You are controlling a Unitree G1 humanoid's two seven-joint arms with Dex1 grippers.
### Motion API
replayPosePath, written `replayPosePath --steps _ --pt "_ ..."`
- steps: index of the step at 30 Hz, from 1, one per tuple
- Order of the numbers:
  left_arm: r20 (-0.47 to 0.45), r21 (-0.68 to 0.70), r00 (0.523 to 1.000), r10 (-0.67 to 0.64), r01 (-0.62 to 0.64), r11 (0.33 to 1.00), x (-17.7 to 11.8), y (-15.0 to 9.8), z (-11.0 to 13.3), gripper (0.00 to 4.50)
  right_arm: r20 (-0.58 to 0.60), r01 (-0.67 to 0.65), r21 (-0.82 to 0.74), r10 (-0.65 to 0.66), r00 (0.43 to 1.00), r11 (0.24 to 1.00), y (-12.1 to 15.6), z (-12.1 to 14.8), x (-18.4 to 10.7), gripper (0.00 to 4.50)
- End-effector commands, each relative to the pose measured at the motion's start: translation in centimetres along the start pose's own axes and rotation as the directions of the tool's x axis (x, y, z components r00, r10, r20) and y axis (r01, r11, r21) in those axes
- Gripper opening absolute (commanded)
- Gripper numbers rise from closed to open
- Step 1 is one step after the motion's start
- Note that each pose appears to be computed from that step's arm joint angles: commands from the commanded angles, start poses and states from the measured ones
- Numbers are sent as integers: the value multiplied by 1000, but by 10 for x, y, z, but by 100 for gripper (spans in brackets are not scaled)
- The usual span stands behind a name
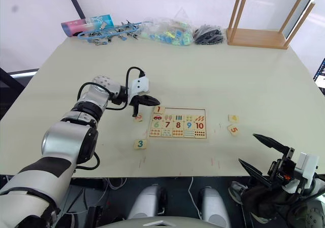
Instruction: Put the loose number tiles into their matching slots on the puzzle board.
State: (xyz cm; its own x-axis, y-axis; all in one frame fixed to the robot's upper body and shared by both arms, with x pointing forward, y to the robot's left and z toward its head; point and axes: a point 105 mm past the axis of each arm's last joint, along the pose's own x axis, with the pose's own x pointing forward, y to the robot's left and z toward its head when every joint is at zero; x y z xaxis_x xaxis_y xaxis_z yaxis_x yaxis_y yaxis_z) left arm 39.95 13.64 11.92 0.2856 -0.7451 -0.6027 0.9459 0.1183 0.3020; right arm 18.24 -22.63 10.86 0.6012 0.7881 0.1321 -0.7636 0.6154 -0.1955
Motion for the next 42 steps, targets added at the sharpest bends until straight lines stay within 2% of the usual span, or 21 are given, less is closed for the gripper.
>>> replayPosePath --steps 1,39,42 --pt "13 20 1000 8 -9 1000 -4 3 5 3 10 7 -36 -7 1000 999 -3 7 -4 450" --pt "22 4 1000 -17 17 1000 -7 -1 1 3 16 3 -35 -3 1000 999 -8 4 -5 450" --pt "36 -4 999 8 -8 1000 -7 2 2 3 17 -1 -34 1 1000 999 -9 3 -3 450"
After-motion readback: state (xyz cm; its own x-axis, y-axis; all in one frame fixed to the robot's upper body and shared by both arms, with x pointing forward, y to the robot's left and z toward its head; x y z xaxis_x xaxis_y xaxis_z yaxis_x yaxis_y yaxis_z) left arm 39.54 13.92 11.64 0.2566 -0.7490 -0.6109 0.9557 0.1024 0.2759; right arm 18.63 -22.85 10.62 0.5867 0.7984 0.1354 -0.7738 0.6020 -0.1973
